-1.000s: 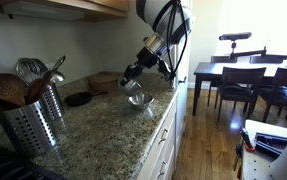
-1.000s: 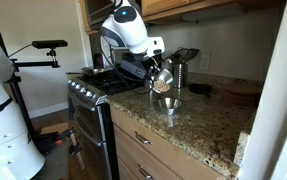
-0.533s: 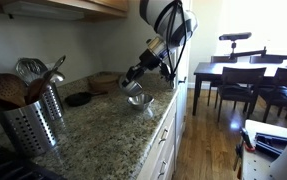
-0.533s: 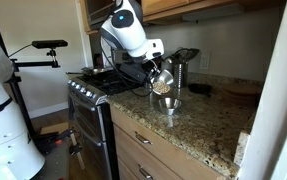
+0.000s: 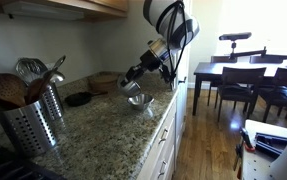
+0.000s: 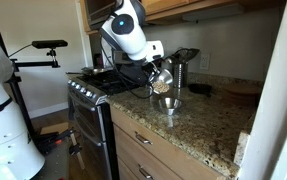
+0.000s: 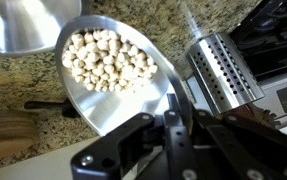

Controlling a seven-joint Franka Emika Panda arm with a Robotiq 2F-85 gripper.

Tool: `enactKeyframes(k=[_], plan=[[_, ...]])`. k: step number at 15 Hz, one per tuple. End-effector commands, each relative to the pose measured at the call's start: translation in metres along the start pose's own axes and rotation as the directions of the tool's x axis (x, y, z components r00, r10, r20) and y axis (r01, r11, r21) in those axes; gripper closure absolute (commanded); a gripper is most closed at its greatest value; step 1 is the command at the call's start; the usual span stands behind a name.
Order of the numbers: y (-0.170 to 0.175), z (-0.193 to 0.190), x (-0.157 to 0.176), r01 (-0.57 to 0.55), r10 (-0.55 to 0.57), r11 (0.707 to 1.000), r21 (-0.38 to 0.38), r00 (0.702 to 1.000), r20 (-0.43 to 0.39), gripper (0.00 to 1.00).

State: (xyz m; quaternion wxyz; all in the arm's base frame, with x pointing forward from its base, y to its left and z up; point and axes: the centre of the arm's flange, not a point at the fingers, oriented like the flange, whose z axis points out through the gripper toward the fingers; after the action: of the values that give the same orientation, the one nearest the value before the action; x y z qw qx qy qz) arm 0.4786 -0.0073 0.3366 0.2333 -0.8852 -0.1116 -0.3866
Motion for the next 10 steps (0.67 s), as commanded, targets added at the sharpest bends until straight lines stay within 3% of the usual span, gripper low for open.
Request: enactKeyframes(k=[1, 10], plan=[[-0.004, -0.019, -0.011, 0.02, -0.018, 0.999, 0.039, 0.998, -0.058, 0.93], [0.006, -0.028, -0.021, 0.02, -0.016, 0.998, 0.055, 0.996, -0.084, 0.93]])
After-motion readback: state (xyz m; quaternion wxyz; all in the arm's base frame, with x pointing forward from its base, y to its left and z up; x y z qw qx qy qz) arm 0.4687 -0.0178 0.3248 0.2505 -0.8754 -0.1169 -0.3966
